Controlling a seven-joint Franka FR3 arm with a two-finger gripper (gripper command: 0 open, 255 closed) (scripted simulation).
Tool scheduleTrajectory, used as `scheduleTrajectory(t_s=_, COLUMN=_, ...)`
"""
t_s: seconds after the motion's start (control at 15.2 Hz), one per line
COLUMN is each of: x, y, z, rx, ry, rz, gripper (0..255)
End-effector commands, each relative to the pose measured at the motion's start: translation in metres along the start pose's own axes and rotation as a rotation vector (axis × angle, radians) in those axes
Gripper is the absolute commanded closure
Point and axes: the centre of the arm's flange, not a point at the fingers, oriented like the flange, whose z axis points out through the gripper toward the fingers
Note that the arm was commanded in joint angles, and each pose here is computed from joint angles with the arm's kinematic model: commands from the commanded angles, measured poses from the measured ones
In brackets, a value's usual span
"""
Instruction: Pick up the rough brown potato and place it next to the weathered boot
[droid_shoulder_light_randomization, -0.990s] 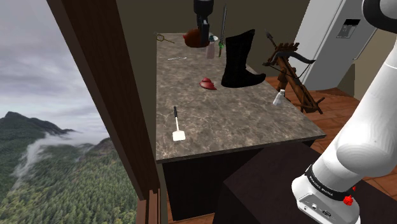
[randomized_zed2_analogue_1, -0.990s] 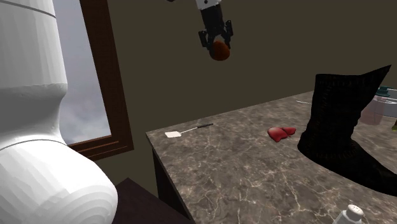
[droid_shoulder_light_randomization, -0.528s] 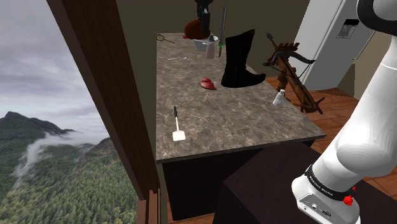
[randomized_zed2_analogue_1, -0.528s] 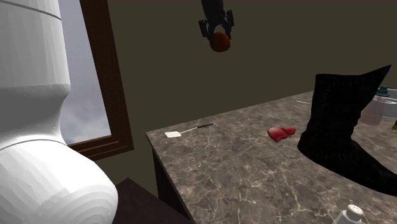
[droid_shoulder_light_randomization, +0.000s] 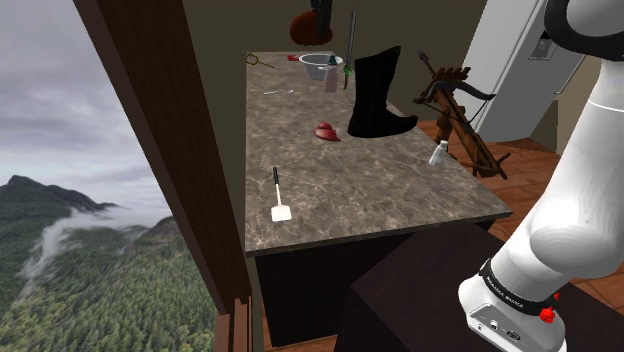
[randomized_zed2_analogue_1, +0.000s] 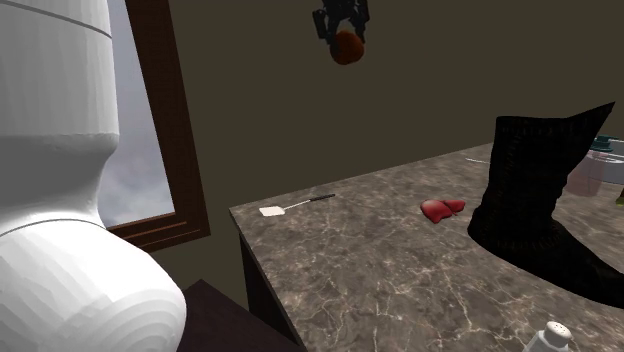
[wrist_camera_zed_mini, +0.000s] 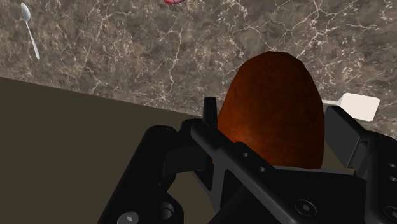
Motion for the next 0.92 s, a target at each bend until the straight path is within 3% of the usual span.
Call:
scheduleTrajectory(t_s=0.0, x=-0.012, y=0.007, z=-0.002, rx=0.0, ry=0.0, rz=0.0, gripper=255)
scheduleTrajectory(t_s=0.86, x=-0.164, y=0.08, z=0.03, rx=0.0, ry=0.0, rz=0.0, gripper=255)
